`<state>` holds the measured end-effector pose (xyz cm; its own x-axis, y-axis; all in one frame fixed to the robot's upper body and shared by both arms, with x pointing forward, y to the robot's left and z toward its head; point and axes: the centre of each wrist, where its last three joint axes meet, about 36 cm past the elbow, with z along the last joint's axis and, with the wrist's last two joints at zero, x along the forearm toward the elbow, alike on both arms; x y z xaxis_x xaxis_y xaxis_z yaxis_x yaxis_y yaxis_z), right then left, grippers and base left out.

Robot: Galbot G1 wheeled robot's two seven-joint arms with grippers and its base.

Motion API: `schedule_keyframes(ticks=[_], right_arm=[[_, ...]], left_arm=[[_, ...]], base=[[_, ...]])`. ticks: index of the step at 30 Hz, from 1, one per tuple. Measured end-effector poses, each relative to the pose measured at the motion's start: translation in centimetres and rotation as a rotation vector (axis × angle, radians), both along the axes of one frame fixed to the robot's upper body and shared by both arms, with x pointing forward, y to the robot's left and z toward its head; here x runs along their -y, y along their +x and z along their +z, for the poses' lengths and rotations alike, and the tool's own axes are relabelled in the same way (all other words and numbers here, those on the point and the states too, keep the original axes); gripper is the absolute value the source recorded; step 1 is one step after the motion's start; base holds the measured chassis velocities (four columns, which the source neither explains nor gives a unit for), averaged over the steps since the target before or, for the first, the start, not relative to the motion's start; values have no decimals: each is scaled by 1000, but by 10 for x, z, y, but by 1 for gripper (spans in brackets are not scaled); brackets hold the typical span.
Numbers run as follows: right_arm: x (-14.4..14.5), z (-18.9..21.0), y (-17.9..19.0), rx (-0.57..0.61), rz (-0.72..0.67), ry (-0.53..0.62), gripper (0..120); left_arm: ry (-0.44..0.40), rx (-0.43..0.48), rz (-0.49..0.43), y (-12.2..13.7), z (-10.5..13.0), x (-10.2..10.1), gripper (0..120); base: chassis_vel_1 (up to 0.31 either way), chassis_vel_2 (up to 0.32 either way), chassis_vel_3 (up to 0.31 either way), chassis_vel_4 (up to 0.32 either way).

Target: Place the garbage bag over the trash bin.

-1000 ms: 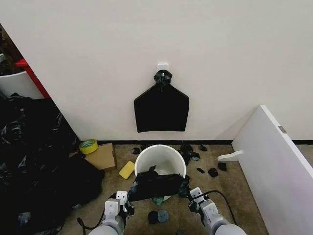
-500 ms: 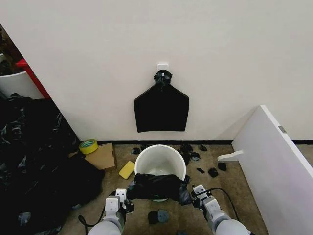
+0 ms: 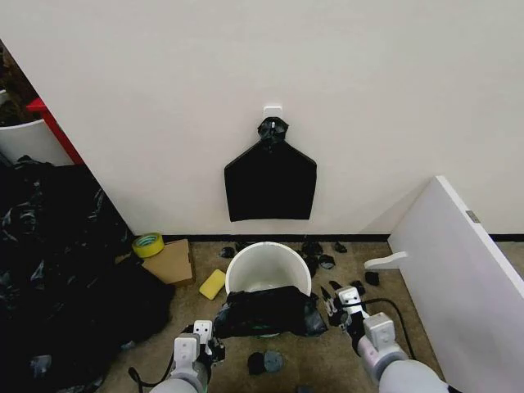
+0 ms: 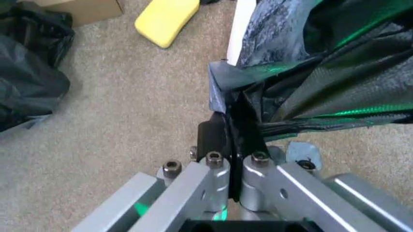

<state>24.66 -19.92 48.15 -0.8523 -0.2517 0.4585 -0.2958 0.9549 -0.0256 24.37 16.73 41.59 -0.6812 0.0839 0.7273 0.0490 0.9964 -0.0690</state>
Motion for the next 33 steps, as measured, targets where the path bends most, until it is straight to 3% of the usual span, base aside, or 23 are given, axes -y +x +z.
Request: schedule_keyframes(ticks=[9, 13, 19, 24, 30, 33], right_arm=[[-10, 24, -22, -141, 56, 10, 68], [-18, 10, -29, -197, 74, 0, 86], [-21, -8, -27, -204, 82, -24, 99], [-24, -17, -27, -208, 80, -36, 100], [-25, -27, -28, -205, 69, -70, 82], [-24, -29, -27, -205, 66, -76, 67]], left_arm=[[2, 7, 6, 2, 1, -1, 0], [-1, 6, 7, 2, 1, -1, 0], [-4, 8, 6, 3, 2, -1, 0], [-4, 10, 6, 3, 3, -1, 0], [-7, 16, 2, 5, 3, 0, 0], [-9, 15, 1, 5, 3, 1, 0]], base=[[0, 0, 0, 0], [0, 0, 0, 0], [0, 0, 0, 0], [0, 0, 0, 0], [0, 0, 0, 0], [0, 0, 0, 0]])
